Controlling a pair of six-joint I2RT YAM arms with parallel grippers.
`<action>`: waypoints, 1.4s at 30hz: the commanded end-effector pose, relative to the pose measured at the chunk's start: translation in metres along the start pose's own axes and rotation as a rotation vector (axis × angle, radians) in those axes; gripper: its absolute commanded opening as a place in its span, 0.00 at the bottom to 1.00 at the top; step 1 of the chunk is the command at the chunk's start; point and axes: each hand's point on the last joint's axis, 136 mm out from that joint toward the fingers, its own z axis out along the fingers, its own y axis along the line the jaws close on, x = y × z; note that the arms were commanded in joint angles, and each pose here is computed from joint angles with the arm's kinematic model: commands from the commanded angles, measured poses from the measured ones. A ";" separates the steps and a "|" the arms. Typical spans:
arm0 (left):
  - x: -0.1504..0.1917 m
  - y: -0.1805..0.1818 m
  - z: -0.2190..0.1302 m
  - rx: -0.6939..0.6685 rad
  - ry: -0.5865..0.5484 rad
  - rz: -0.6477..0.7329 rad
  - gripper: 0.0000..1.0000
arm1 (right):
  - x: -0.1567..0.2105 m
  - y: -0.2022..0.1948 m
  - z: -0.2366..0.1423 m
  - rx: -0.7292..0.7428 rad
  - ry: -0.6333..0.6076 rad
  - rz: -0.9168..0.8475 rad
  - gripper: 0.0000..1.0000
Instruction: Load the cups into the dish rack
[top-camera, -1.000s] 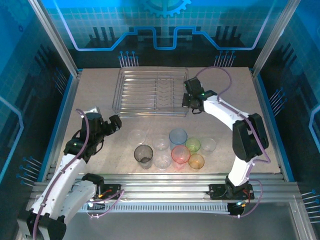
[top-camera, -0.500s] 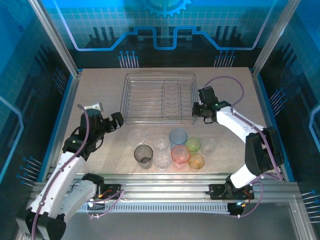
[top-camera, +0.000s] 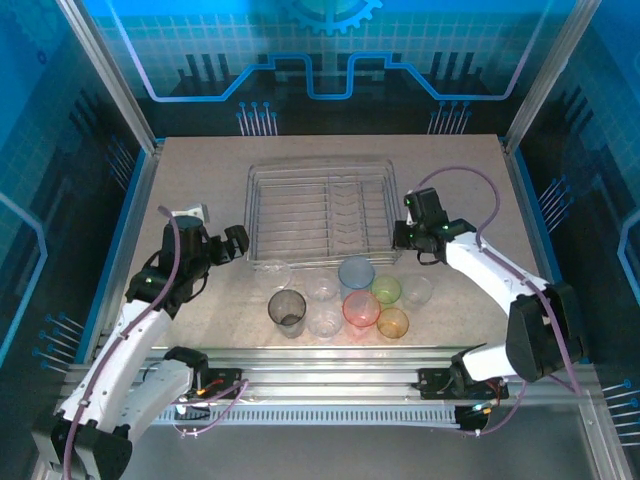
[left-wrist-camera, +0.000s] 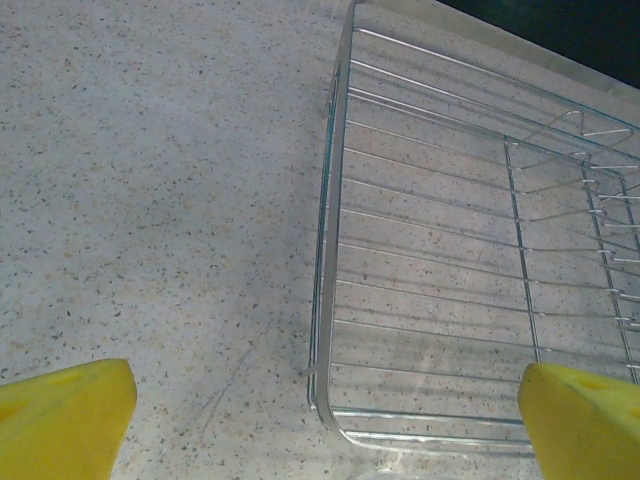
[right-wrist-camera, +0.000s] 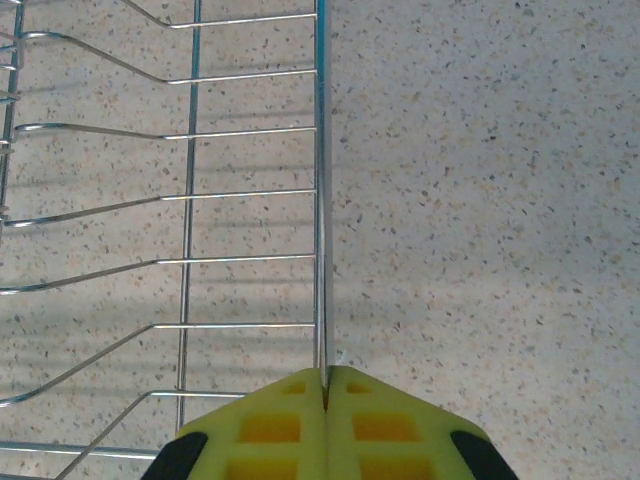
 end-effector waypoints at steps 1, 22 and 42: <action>-0.008 -0.010 -0.007 0.034 -0.008 0.015 0.99 | 0.002 -0.002 -0.013 -0.018 -0.008 -0.007 0.00; -0.006 -0.004 -0.017 0.016 -0.031 0.011 0.99 | 0.005 -0.017 -0.071 0.029 -0.023 -0.010 0.73; 0.000 -0.005 -0.043 0.022 0.037 0.018 0.99 | -0.027 0.159 -0.157 -0.361 0.037 -0.300 0.68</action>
